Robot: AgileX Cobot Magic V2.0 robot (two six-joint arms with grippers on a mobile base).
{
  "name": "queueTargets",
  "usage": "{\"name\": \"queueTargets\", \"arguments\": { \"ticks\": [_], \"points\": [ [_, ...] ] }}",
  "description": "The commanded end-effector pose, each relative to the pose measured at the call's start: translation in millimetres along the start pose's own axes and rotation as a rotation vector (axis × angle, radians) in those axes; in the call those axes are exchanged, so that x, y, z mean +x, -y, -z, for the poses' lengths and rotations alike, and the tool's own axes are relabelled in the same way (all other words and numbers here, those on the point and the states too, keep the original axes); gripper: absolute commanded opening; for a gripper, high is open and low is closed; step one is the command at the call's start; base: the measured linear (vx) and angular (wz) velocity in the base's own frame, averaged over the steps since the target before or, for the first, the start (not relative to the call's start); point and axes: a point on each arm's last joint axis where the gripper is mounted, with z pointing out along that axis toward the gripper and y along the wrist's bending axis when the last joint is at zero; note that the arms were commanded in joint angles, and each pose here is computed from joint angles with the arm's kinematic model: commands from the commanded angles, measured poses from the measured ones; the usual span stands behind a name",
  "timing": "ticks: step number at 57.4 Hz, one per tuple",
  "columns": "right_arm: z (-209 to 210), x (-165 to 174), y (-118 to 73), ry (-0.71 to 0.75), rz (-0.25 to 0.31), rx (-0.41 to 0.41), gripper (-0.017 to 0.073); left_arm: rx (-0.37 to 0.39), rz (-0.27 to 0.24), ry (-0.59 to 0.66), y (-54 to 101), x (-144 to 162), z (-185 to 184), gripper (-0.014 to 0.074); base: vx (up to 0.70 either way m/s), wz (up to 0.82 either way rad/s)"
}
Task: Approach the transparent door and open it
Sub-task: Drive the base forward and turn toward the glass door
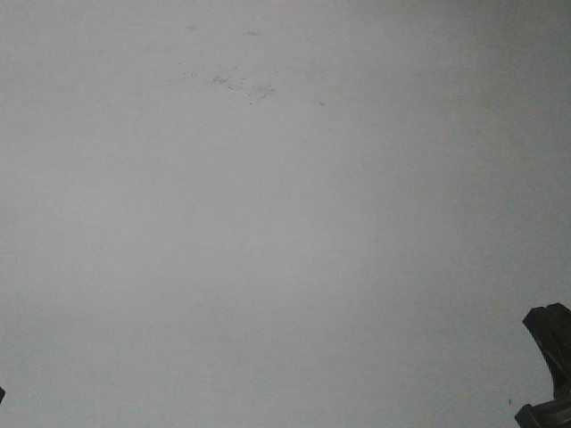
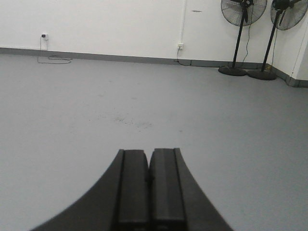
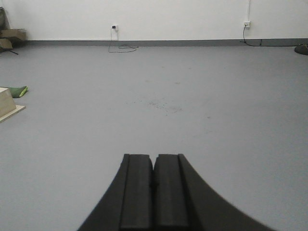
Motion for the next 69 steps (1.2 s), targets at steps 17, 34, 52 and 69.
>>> {"name": "queueTargets", "arguments": {
  "ticks": [17, 34, 52, 69],
  "points": [
    [0.3, -4.2, 0.0, 0.088, 0.012, -0.002, -0.0007, -0.013, 0.018, 0.067, -2.0, 1.8, -0.6, 0.0003, 0.00, -0.01],
    [0.3, -4.2, 0.0, 0.088, 0.012, -0.002, -0.0007, -0.013, 0.018, 0.067, -2.0, 1.8, -0.6, 0.0003, 0.00, 0.00],
    [0.3, -4.2, 0.0, 0.088, 0.012, -0.002, -0.0007, -0.013, 0.018, 0.067, -2.0, 1.8, -0.6, 0.0003, 0.00, 0.00],
    [0.3, -4.2, 0.0, 0.088, 0.012, -0.002, -0.0007, -0.013, 0.018, 0.067, -2.0, 1.8, -0.6, 0.0003, 0.01, -0.01]
  ]
}}
